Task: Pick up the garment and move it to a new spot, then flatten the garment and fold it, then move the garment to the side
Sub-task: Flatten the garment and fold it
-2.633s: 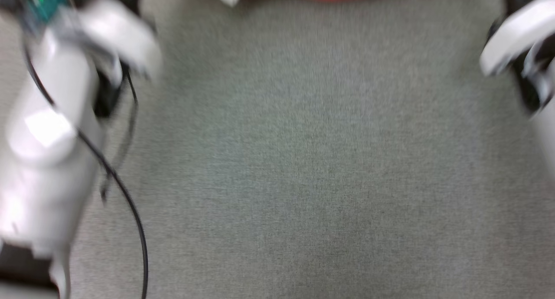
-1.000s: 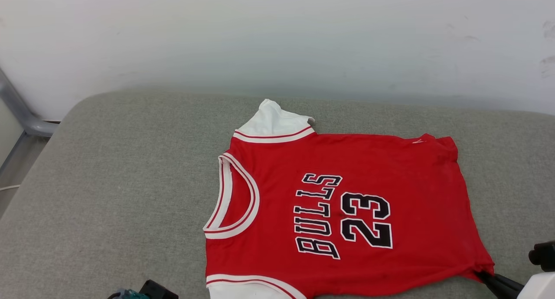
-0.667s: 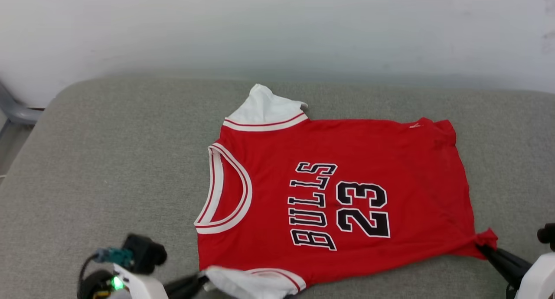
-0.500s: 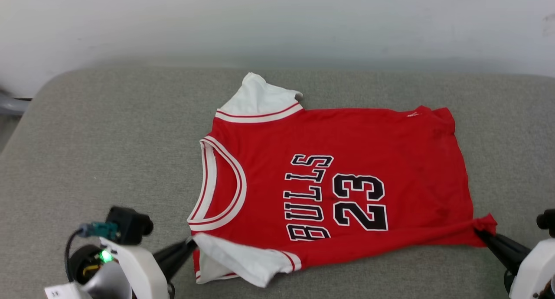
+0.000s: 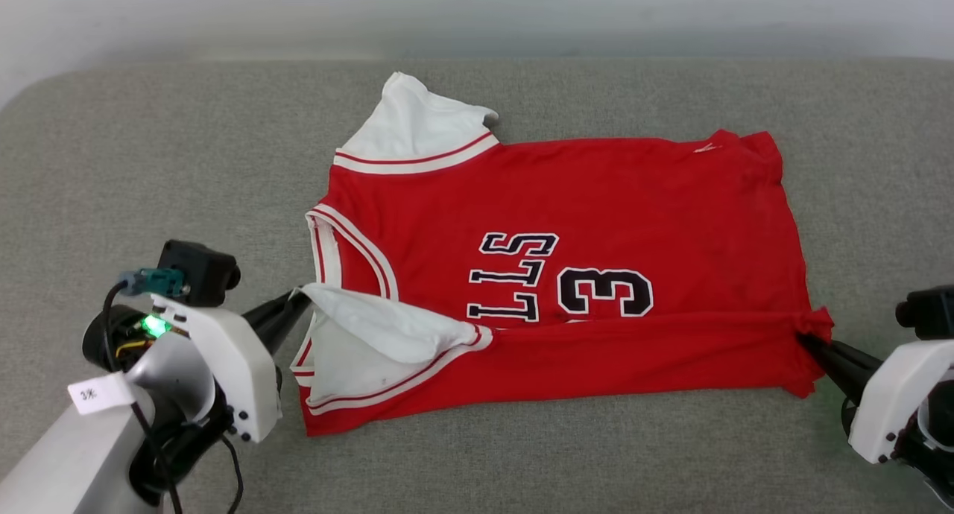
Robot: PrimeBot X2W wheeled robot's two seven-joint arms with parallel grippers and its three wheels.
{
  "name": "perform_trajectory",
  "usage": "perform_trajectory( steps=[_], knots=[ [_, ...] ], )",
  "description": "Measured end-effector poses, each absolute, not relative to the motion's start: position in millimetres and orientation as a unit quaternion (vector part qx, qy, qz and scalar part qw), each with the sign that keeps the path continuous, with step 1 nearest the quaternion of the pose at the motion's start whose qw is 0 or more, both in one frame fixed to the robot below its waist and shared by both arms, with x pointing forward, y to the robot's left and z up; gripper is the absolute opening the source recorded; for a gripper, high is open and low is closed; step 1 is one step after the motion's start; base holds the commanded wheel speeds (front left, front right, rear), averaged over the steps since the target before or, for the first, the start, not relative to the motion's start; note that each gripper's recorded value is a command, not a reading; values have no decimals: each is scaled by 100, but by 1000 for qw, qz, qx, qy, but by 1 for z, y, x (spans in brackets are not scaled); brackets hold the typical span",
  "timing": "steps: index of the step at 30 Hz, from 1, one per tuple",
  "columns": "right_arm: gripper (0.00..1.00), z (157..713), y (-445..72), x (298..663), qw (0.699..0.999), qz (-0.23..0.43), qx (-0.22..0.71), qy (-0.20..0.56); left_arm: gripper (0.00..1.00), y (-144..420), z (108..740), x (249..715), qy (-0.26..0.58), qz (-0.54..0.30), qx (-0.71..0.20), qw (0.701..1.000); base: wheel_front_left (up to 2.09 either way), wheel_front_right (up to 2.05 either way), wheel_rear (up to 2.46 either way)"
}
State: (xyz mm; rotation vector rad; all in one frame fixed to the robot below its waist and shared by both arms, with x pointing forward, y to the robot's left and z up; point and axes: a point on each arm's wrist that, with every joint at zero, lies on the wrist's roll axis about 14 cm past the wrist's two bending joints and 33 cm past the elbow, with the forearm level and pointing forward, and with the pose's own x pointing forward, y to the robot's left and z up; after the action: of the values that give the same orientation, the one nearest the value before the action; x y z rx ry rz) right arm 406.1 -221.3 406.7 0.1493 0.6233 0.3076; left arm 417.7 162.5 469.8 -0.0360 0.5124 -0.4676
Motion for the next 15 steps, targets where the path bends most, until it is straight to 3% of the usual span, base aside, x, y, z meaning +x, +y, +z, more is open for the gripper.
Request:
perform_trajectory(
  steps=[14,15],
  knots=[
    [0,377,-218,413,919,148,46,362,0,165,420,442,302,-219,25,927,0,0,0],
    [0,376,-218,414,919,147,45,363,29,163,418,442,303,-219,24,927,0,0,0]
  ],
)
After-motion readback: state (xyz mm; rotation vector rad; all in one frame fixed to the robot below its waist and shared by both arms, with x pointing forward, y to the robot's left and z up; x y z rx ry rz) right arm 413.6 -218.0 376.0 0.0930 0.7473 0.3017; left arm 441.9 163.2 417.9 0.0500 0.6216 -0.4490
